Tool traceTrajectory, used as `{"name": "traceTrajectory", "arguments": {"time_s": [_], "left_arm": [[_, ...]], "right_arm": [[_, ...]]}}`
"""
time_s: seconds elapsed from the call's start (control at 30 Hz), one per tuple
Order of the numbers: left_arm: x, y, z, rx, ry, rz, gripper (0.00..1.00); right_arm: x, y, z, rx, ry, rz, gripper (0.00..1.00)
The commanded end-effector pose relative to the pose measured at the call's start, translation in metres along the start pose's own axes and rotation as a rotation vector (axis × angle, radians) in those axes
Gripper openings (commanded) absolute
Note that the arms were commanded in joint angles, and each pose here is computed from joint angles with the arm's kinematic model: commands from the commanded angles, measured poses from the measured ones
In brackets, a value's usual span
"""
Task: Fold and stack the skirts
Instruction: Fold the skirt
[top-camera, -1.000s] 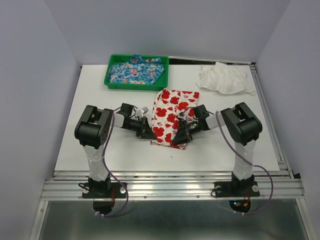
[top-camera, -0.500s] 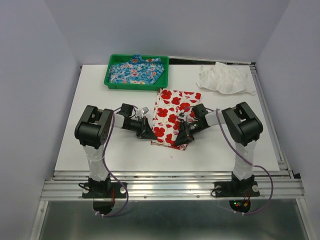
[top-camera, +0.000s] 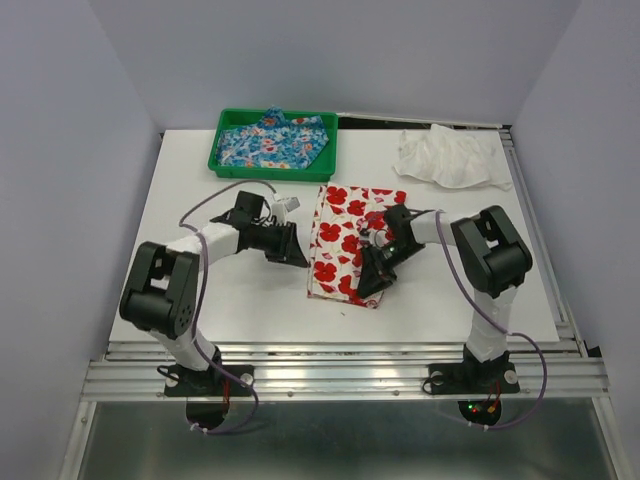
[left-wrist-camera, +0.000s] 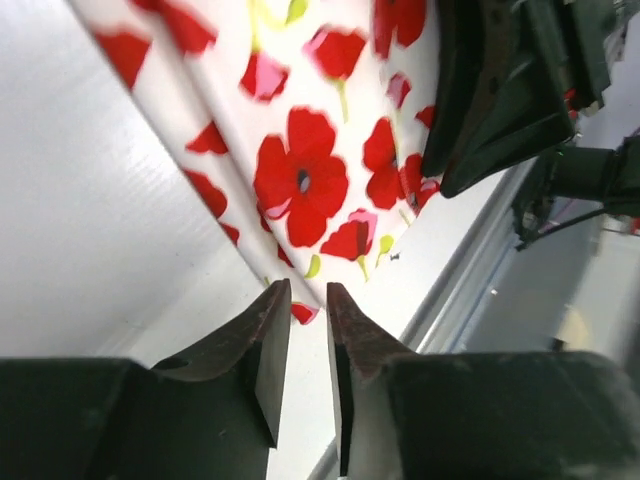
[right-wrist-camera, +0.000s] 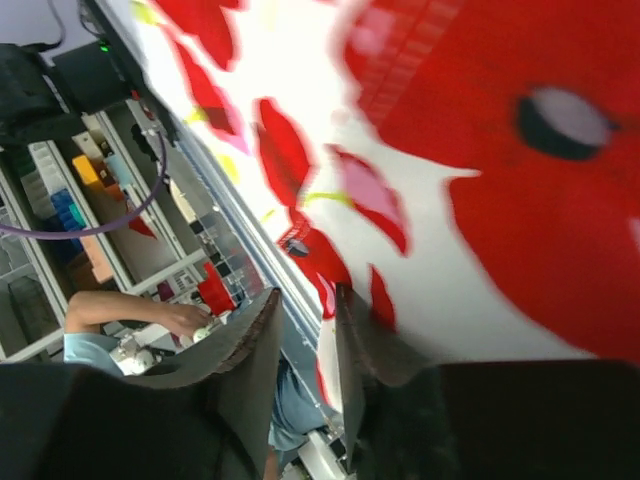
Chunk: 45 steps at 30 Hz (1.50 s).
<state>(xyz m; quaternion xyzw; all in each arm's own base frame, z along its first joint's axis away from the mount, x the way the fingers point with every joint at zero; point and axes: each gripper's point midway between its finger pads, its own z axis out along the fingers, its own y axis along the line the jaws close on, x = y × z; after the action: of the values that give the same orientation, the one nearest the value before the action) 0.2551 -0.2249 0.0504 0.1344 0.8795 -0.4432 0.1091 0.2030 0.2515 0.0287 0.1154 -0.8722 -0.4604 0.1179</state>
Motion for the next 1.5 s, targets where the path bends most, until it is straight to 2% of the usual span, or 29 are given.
{"name": "traceTrajectory", "arguments": {"time_s": [0.0,0.03,0.1,0.13,0.2,0.23,0.27,0.3,0.37,0.57,0.7,0.93,1.13,1.3,1.4,1.47], "left_arm": [[-0.057,-0.044,-0.044,-0.119,-0.151,0.486,0.35],[-0.057,-0.059,-0.048,-0.175,-0.156,0.663,0.38],[-0.053,-0.069,-0.046,-0.264,-0.152,0.833,0.45],[-0.038,-0.095,-0.038,-0.243,-0.133,0.999,0.51],[-0.016,-0.099,-0.027,-0.273,-0.1,1.121,0.54],[-0.008,-0.11,-0.02,-0.314,-0.106,1.238,0.54],[0.001,-0.103,-0.015,-0.341,-0.083,1.278,0.55],[-0.004,-0.102,-0.015,-0.408,-0.104,1.324,0.55],[0.003,-0.105,-0.006,-0.422,-0.08,1.431,0.56],[0.003,-0.087,0.014,-0.529,-0.015,1.566,0.57],[0.009,-0.085,0.029,-0.495,0.03,1.664,0.61],[0.038,-0.074,0.054,-0.386,0.158,1.724,0.63],[0.046,-0.065,0.07,-0.341,0.226,1.723,0.63],[0.05,-0.049,0.081,-0.368,0.293,1.711,0.63],[0.053,-0.043,0.084,-0.365,0.318,1.713,0.61],[0.055,-0.038,0.086,-0.376,0.336,1.712,0.54]], "right_arm": [[-0.014,0.038,-0.023,0.005,-0.045,-0.11,0.35],[-0.022,0.06,-0.032,-0.035,-0.075,-0.156,0.39],[-0.032,0.077,-0.041,-0.045,-0.11,-0.2,0.41],[-0.043,0.091,-0.05,-0.042,-0.146,-0.246,0.41],[-0.055,0.098,-0.056,-0.017,-0.18,-0.27,0.43],[-0.067,0.104,-0.061,0.003,-0.208,-0.302,0.43],[-0.074,0.099,-0.06,0.026,-0.216,-0.297,0.43],[-0.082,0.096,-0.061,0.059,-0.232,-0.304,0.43],[-0.096,0.09,-0.061,0.092,-0.25,-0.313,0.43],[-0.151,0.061,-0.05,0.189,-0.29,-0.307,0.42],[-0.176,0.039,-0.034,0.194,-0.289,-0.285,0.42],[-0.164,-0.008,-0.006,0.213,-0.222,-0.216,0.42],[-0.154,-0.022,0.002,0.219,-0.196,-0.19,0.41],[-0.15,-0.023,0.005,0.202,-0.183,-0.177,0.41],[-0.147,-0.026,0.007,0.202,-0.177,-0.169,0.41],[-0.145,-0.027,0.008,0.202,-0.176,-0.169,0.41]]}}
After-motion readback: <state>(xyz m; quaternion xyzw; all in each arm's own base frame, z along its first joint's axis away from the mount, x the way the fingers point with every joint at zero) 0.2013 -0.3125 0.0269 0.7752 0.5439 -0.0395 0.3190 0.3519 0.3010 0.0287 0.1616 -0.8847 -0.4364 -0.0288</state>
